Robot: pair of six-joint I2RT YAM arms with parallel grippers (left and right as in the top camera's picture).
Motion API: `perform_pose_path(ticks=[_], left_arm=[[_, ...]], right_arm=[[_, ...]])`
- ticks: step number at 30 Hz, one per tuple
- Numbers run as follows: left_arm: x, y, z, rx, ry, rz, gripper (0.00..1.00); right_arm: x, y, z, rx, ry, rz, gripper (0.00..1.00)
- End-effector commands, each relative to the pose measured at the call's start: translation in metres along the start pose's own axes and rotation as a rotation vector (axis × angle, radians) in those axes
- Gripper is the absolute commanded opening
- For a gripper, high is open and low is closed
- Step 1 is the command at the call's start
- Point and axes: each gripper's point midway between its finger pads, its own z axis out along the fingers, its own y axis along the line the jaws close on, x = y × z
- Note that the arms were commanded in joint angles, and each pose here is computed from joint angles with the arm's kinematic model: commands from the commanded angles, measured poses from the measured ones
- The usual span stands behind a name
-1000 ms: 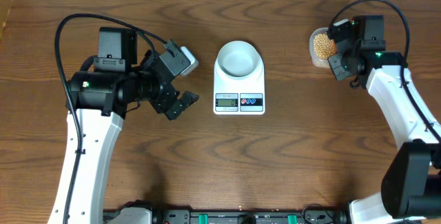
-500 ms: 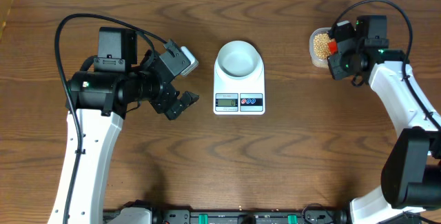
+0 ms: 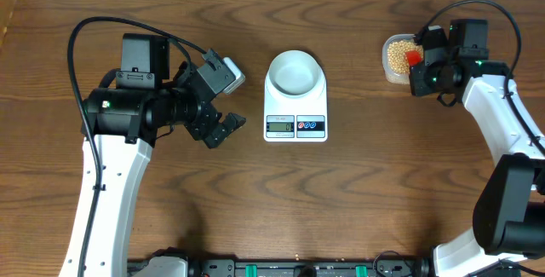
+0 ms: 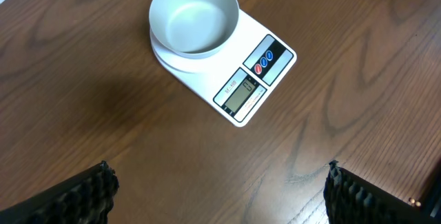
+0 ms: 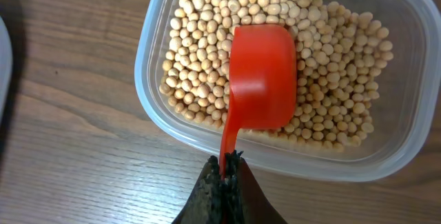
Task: Scoop item into bowl and weigh 50g on scale
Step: 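Lower the scoop into the soybeans and scoop with the right gripper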
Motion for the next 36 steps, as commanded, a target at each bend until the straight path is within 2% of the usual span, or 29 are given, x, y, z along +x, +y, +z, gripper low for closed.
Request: perform_pose_path(ticks=[1,10,24,36], left_arm=[[-0.006,0.000,-0.005,0.001,-0.021,0.014,0.98],[-0.006,0.000,-0.005,0.001,-0.021,0.014,0.98],[-0.006,0.000,-0.005,0.001,-0.021,0.014,0.98],[-0.006,0.000,-0.005,0.001,-0.021,0.014,0.98]], right_arm=[[0.009,0.006,0.007,-0.080,0.025,0.096,0.01],[0.007,0.004,0.001,-0.176,-0.005,0.191,0.01],[0.012,-0.017,-0.002,-0.180,-0.010,0.320,0.01],[0.028,-0.002,0.024,-0.301,0.057,0.376,0.01]])
